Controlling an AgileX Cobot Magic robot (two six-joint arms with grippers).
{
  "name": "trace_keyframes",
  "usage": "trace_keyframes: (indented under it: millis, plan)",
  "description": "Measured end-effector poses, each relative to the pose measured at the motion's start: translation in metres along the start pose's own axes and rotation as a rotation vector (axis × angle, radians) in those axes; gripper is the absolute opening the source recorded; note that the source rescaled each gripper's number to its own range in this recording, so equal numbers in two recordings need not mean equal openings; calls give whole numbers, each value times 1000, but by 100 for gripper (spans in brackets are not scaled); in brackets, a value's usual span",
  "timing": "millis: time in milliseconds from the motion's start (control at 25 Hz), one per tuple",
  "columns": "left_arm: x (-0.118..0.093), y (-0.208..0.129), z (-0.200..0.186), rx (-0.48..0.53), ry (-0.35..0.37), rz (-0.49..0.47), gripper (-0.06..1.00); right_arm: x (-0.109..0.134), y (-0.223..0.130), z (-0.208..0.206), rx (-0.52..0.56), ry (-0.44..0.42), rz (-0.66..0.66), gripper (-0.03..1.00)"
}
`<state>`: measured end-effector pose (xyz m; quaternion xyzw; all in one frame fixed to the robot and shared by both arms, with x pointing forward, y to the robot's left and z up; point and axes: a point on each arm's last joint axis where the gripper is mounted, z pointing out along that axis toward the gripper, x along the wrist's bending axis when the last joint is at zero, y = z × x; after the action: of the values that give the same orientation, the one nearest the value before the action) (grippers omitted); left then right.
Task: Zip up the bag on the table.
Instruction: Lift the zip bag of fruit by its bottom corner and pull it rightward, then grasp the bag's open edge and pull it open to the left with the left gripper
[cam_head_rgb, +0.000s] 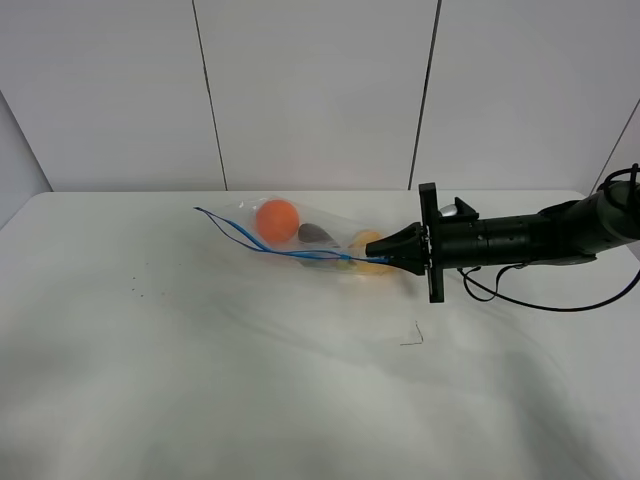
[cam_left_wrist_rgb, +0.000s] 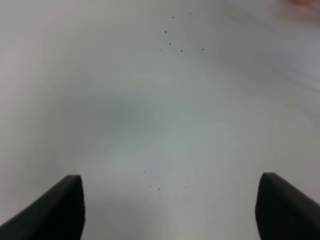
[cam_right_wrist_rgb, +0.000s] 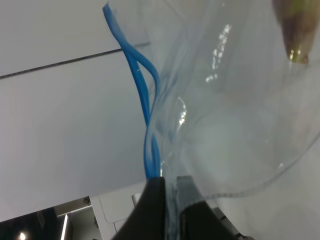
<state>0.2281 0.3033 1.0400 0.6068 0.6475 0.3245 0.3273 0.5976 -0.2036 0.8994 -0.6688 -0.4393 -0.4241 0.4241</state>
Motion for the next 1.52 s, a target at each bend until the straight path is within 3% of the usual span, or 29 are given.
trace_keyframes:
  millis: [1000,1320,1440,1520]
  plan:
    - [0,5,-3,-5,1,0,100,0,0,0,-3,3,-9,0]
    - [-3,98,3,132,22,52,100,0,0,0,-4,5,-8,0]
    - [-5,138,22,129,18,182,100,0,0,0,-4,5,-13,0]
    - [-7,161,42,87,10,353,100,0,0,0,-4,5,-17,0]
